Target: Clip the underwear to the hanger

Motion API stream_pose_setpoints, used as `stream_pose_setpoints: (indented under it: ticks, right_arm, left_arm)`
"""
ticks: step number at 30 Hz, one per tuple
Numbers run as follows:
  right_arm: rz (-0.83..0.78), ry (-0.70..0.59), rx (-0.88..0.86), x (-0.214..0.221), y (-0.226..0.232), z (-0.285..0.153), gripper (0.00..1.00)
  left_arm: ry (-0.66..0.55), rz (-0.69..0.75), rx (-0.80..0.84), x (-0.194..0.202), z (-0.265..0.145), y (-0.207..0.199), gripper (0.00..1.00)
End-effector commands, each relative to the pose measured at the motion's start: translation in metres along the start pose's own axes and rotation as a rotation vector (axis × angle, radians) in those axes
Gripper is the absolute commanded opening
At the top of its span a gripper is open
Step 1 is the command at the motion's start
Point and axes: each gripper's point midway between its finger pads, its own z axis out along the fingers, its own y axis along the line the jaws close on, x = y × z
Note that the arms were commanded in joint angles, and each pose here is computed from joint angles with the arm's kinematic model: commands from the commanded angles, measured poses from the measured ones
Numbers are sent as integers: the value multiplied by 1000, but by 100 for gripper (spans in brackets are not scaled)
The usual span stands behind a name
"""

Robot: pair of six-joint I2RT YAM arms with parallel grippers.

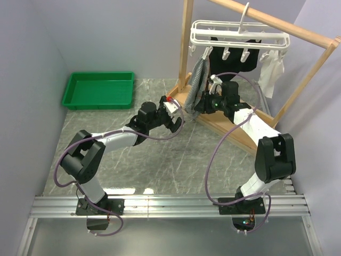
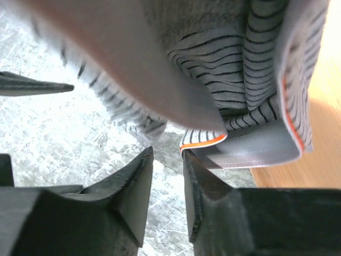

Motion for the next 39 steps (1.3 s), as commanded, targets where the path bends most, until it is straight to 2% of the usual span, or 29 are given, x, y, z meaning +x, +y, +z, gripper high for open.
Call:
stream_pose_setpoints:
  ticks: [1,6,16,22,27,35,39]
  right_arm:
    - [-63,-112,-12,-36,20,-21,40]
    - [-93,-146,-19,-44,34,-44,49]
    - [-216,-258,-44,-53,70,-105,56]
    - [-269,-272,-40,-47,75,-120,59]
    - [-273,-285,-40,-46,77,-124,60]
    - [-255,-443,-14,-68,82,-165,63]
    - [-189,-506,45,-80,65,-186,64]
  left_arm:
    - [-66,-30,-29,-33,-6,10,96]
    - [-95,-35,-19,-47,-6,11,96]
    - [-172,-76,3,-85,-16,8,93]
    - [-174,-88,9,-91,-19,7,93]
    - [-196,-72,24,-100,-20,4,92]
    - [-225,-11,53,-109,-18,-4,89]
    - [-245,23,58,-116,-13,-12,87]
